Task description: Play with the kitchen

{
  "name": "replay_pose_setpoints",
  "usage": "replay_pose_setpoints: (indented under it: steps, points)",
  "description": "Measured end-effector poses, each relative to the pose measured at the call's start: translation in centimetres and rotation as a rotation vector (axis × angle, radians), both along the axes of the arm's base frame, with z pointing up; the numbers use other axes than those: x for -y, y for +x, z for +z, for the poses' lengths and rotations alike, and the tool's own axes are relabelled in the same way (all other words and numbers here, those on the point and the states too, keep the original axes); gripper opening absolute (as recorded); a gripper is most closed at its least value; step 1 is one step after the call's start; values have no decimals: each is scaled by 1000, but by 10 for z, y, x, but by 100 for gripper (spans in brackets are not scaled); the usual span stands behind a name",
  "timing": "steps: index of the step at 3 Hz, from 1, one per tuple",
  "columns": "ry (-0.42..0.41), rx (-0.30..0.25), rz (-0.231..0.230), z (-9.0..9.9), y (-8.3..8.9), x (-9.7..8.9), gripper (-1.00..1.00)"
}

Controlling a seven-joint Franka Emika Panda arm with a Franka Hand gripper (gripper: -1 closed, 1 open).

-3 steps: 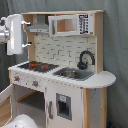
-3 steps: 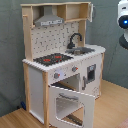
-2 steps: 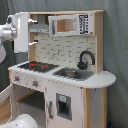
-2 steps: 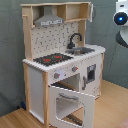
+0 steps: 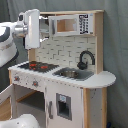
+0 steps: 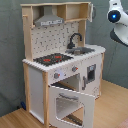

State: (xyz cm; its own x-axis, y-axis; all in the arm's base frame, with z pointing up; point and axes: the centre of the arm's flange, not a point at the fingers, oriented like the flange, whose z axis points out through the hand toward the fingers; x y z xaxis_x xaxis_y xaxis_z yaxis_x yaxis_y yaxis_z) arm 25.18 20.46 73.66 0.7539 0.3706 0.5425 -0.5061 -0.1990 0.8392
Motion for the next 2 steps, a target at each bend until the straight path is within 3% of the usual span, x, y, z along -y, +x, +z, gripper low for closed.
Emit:
replay_pose_setpoints:
  steps: [1, 2]
  points:
    - [2, -8, 22, 7, 26, 7, 100]
    - [9, -39, 71, -12, 59, 1, 100]
